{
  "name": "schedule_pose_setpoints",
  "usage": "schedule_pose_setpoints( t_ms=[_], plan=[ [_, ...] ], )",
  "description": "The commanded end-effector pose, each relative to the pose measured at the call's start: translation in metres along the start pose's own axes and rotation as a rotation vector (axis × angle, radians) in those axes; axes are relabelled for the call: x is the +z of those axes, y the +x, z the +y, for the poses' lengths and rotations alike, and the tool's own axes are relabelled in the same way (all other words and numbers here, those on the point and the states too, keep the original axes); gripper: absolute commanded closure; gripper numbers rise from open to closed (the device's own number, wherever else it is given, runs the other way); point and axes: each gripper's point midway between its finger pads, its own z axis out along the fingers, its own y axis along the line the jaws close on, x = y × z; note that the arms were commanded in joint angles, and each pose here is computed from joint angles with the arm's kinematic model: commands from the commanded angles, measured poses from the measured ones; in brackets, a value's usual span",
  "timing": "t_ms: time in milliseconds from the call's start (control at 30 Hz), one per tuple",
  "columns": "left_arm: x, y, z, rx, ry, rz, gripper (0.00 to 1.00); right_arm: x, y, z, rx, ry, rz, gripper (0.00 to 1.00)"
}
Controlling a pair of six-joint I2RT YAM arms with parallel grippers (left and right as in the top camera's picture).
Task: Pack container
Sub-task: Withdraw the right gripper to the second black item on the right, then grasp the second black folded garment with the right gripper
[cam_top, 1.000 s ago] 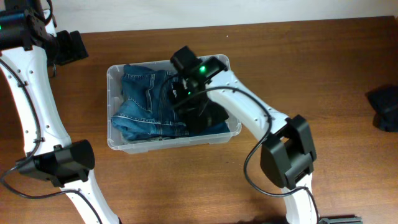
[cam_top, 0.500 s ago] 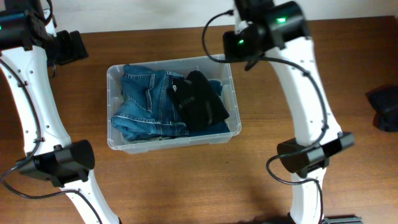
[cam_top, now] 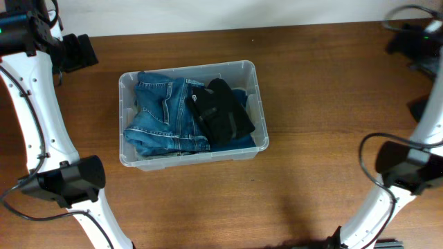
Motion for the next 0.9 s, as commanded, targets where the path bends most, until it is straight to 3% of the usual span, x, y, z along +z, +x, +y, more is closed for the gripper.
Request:
schedule_pose_setpoints(
  t_ms=[0, 267, 367, 633, 867],
  plan=[
    [-0.002, -0.002, -0.001, -0.004, 0.011, -0.009, 0.0, 0.035, -0.007, -0.069, 0.144, 0.092, 0.061, 0.04],
    [-0.002, -0.003, 0.0, -0.004, 0.008, -0.015, 0.01, 0.127, 0.019, -0.169, 0.332, 0.177, 0.188, 0.01],
    [-0.002, -0.004, -0.001, -0.004, 0.008, -0.017, 0.01, 0.148, 0.019, -0.189, 0.328, 0.155, 0.169, 0.01],
    [-0.002, -0.002, 0.0, -0.003, 0.007, -0.009, 0.01, 0.159, -0.012, -0.2, 0.301, 0.058, 0.042, 0.01],
    [-0.002, -0.002, 0.0, -0.003, 0.007, -0.01, 0.0, 0.2, -0.003, -0.21, 0.323, 0.053, 0.095, 0.02]
  ],
)
